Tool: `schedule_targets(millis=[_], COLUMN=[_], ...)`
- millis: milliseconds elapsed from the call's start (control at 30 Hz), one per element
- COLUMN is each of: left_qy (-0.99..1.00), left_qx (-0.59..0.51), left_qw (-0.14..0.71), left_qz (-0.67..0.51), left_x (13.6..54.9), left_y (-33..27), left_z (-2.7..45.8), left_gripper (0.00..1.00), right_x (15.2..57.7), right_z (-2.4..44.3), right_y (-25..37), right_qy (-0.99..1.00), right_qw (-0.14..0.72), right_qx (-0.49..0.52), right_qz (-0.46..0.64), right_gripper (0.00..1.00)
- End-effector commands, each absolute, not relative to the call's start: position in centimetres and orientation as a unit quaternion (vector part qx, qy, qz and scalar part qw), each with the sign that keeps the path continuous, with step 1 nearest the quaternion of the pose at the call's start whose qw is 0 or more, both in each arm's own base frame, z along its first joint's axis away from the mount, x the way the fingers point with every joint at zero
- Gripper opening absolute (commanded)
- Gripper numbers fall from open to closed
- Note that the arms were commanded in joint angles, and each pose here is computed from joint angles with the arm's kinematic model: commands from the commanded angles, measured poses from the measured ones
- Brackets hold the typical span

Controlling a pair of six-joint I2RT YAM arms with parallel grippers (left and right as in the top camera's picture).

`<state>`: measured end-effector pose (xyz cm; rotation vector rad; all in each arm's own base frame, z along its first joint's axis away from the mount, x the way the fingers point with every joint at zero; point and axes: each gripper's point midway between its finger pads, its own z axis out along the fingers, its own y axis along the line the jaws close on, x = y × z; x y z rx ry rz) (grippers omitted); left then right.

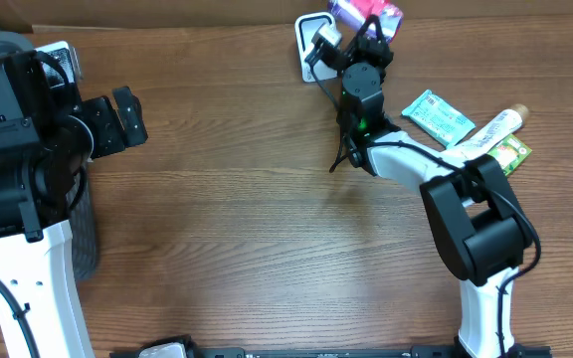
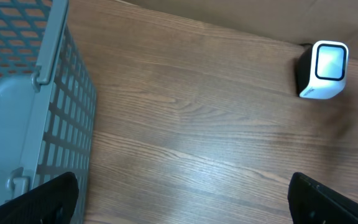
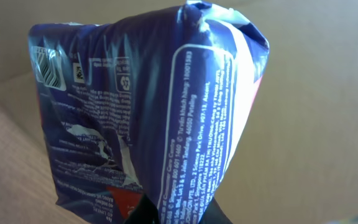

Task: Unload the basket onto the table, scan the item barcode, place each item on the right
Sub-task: 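Lift the pad pack and carry it up to the white scanner, then hold the pad pack's barcode side against the scanner window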

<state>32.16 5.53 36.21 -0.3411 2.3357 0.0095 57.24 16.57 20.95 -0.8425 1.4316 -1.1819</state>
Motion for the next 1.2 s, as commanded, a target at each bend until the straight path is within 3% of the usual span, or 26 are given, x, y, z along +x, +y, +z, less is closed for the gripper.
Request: schedule_targets(millis=[0, 500, 1167], left_qy=[0.912, 0.912, 0.912], left_qx=[-0.137, -0.137, -0.137], left_qw=[0.386, 0.386, 0.386], left_qz=[0.007, 0.007, 0.007], left_x=[32.2, 32.2, 32.2], left_y=[5.8, 5.8, 5.8], left_z=[36.7, 36.7, 36.7], left_gripper=[1.00, 1.00, 1.00], right_x=[57.5, 56.6, 59.2], right_z=[21.3, 19.9, 18.0], right_y=[17.6, 23.1, 18.7], right_qy=[0.571, 0.538, 0.543], right_qw=[0.520, 0.541, 0.526], right_qx=[-0.381, -0.454, -0.452], right_qz=[-0.508, -0.460, -0.473], right_gripper=[0.04, 0.04, 0.04])
